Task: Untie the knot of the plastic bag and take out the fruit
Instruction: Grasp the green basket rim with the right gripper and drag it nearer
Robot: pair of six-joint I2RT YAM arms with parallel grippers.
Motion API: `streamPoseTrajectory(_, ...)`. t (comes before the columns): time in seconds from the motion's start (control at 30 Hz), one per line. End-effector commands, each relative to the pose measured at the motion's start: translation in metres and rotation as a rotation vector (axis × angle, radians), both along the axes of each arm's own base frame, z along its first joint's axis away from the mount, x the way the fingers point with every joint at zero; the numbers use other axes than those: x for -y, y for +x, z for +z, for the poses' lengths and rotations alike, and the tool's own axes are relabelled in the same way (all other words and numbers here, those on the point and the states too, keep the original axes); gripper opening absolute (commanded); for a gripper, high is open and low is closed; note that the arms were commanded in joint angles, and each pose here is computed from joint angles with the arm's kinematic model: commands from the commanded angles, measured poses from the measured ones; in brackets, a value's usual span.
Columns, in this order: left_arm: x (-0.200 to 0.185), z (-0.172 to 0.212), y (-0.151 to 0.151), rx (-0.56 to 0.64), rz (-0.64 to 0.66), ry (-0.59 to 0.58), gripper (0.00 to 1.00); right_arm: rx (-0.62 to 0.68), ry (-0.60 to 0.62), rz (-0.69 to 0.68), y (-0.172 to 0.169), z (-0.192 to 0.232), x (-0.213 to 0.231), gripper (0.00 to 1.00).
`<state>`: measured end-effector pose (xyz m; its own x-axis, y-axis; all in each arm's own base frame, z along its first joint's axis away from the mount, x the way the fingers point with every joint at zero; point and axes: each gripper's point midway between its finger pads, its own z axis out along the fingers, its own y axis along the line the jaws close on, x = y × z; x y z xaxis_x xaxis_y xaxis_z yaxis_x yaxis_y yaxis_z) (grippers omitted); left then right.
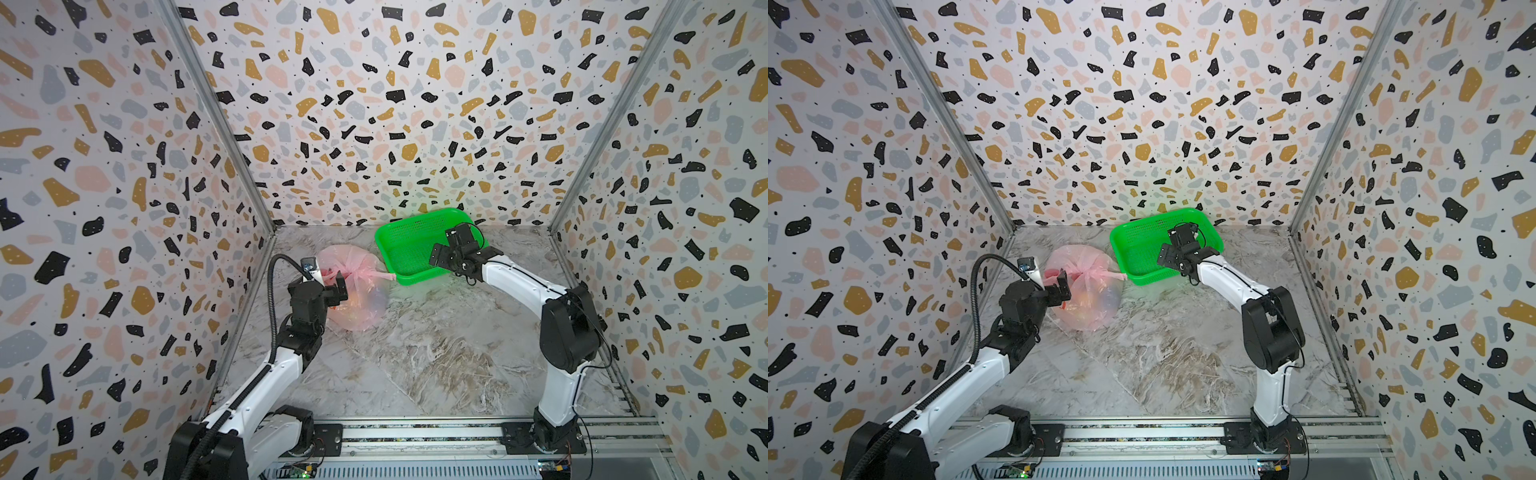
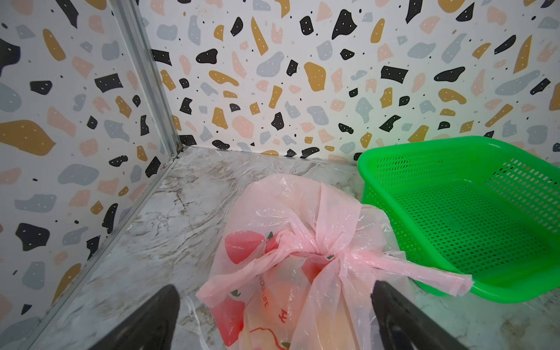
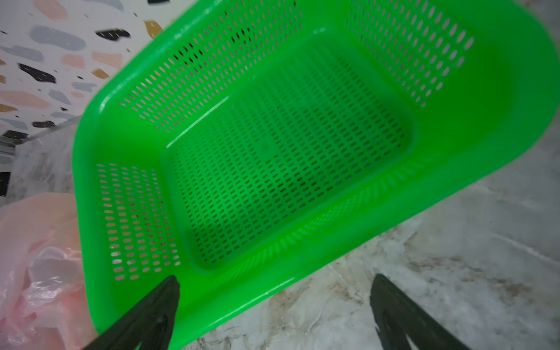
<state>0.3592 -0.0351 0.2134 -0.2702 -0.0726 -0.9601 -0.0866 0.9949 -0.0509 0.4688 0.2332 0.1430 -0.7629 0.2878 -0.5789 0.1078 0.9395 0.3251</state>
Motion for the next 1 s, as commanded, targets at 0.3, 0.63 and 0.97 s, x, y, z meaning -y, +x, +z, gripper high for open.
streamPoseTrajectory(0.3, 0.006, 0.021, 0.002, 0.025, -0.019, -0.019, 1.0, -0.098, -0.037, -0.066, 0.007, -0.021, -0.006, 0.99)
streamPoseTrajectory(0.63, 0.004, 0.027, 0.0, 0.034, -0.012, -0.012, 1.0, -0.148, -0.138, -0.049, 0.002, -0.039, 0.021, 0.99)
streamPoseTrajectory(0.97, 0.006, 0.026, 0.0, 0.038, -0.017, -0.03, 1.0, -0.188, -0.186, -0.116, -0.02, -0.044, 0.121, 1.0)
